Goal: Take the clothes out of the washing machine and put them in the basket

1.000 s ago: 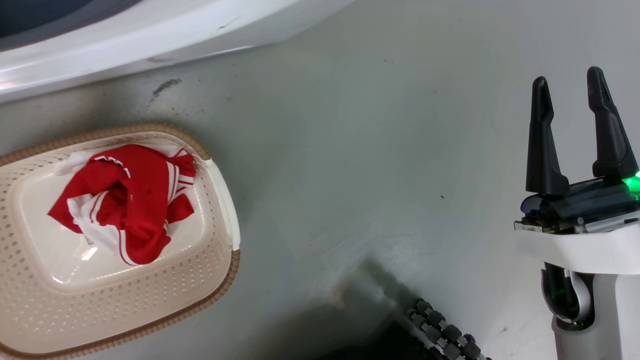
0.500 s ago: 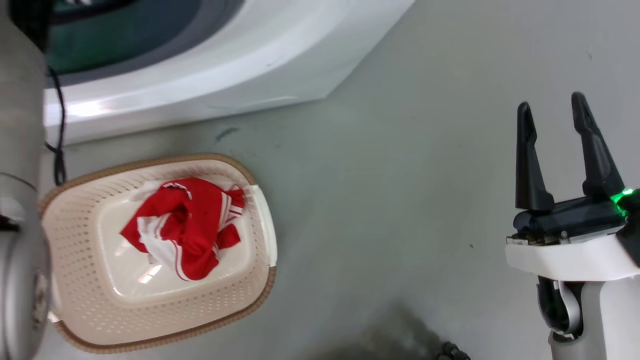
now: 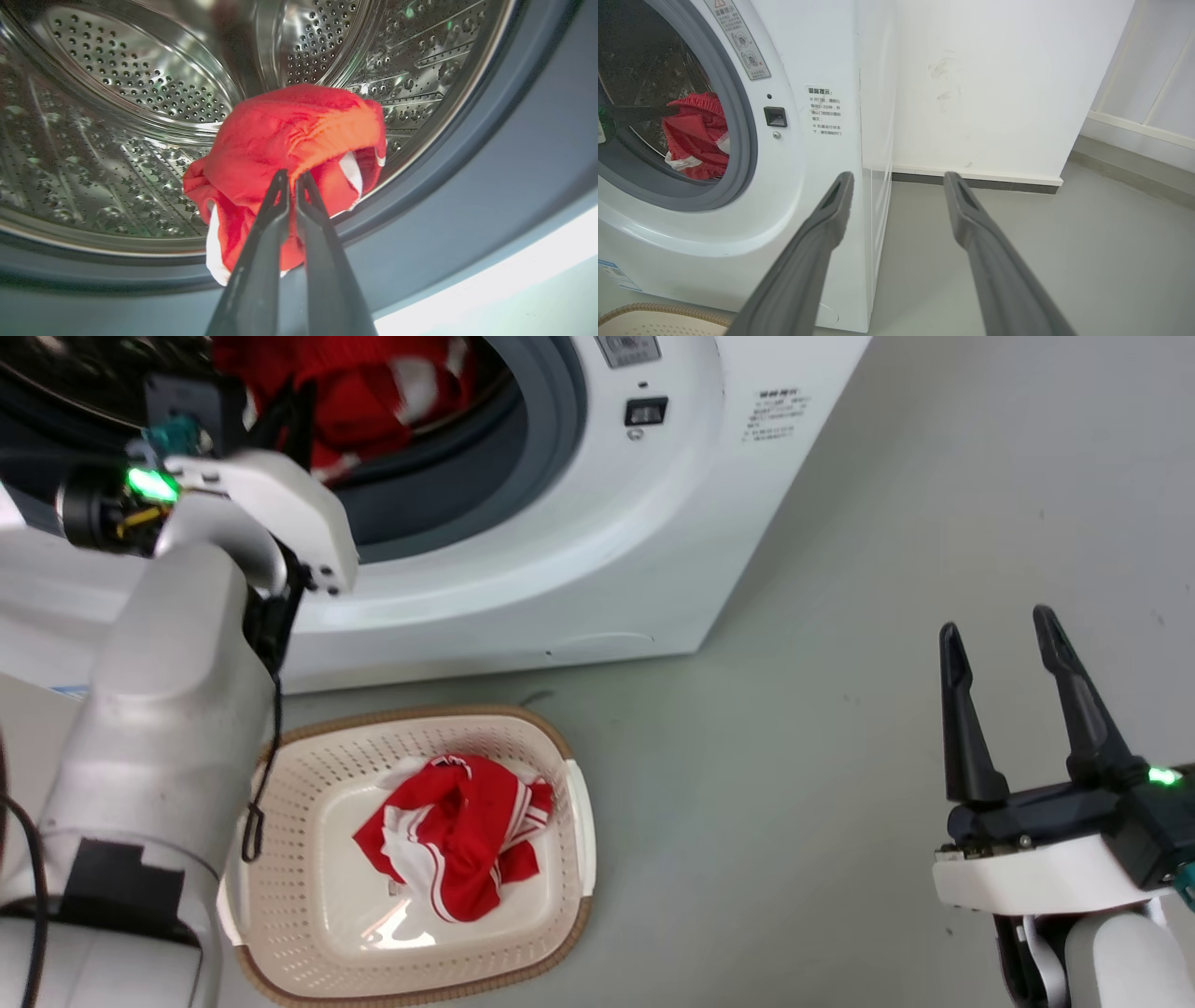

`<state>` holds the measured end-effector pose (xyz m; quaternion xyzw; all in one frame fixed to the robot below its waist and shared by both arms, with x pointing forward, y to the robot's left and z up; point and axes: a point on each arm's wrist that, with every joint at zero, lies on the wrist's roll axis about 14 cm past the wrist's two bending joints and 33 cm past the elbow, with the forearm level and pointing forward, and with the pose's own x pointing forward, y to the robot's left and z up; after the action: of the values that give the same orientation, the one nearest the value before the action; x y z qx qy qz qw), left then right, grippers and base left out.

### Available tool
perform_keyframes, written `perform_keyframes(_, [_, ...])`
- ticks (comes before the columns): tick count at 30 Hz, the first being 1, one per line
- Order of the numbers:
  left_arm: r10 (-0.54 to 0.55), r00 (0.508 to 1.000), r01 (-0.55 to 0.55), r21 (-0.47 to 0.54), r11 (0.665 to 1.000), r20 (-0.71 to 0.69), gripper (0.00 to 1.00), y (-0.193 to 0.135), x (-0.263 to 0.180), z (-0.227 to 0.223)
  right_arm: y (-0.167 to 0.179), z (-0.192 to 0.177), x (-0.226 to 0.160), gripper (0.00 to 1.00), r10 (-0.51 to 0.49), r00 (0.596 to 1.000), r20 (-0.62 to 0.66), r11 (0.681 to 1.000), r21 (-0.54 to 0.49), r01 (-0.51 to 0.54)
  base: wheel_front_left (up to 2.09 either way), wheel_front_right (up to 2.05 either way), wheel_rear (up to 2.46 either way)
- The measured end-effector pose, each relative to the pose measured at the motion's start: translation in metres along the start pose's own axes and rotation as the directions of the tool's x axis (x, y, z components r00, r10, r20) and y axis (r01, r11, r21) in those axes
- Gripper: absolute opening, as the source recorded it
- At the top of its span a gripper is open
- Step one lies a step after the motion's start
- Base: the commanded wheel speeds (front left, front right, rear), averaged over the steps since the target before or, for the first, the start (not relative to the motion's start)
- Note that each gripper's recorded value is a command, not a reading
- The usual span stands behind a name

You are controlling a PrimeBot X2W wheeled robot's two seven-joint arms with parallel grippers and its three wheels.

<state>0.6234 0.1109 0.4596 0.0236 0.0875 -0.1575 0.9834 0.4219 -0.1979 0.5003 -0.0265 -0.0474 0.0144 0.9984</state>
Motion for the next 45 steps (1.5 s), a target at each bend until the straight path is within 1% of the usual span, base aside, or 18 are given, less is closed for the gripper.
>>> perform_keyframes(5, [0.000, 0.998, -0.001, 0.006, 1.000, 0.070, 0.00, 0.001, -0.031, 0.019, 0.009, 0.013, -0.008, 1.00, 0.022, 0.999, 0.029, 1.000, 0.008, -0.023, 0.00, 0.00, 0.00])
perform_keyframes(10, [-0.006, 0.987, 0.001, 0.034, 0.999, 0.159, 0.00, -0.001, -0.060, 0.046, 0.017, 0.024, -0.015, 1.00, 0.044, 0.998, 0.055, 0.999, 0.011, -0.044, 0.00, 0.00, 0.00])
perform_keyframes(19, [-0.026, 0.943, -0.006, 0.095, 0.995, 0.331, 0.00, -0.016, -0.120, 0.100, 0.026, 0.042, -0.032, 1.00, 0.068, 0.993, 0.093, 0.997, 0.016, -0.069, 0.00, 0.00, 0.00])
perform_keyframes(26, [-0.038, 0.902, -0.020, 0.130, 0.991, 0.430, 0.00, -0.028, -0.170, 0.141, 0.031, 0.050, -0.042, 1.00, 0.080, 0.990, 0.113, 0.996, 0.019, -0.083, 0.00, 0.00, 0.00])
perform_keyframes(30, [-0.045, 0.884, -0.024, 0.141, 0.990, 0.466, 0.00, -0.035, -0.194, 0.157, 0.032, 0.052, -0.045, 1.00, 0.083, 0.990, 0.117, 0.996, 0.018, -0.086, 0.00, 0.00, 0.00])
perform_keyframes(35, [-0.040, 0.881, -0.022, 0.124, 0.992, 0.472, 0.00, -0.040, -0.211, 0.158, 0.034, 0.051, -0.043, 1.00, 0.090, 0.989, 0.114, 0.995, 0.019, -0.093, 0.00, 0.00, 0.00])
perform_keyframes(40, [-0.033, 0.912, -0.002, 0.085, 0.996, 0.409, 0.00, -0.044, -0.215, 0.130, 0.036, 0.044, -0.039, 1.00, 0.096, 0.991, 0.096, 0.995, 0.022, -0.098, 0.00, 0.00, 0.00])
perform_keyframes(45, [-0.040, 0.957, 0.036, 0.019, 0.999, 0.286, 0.00, -0.052, -0.211, 0.082, 0.038, 0.035, -0.032, 1.00, 0.102, 0.992, 0.076, 0.994, 0.024, -0.104, 0.00, 0.00, 0.00])
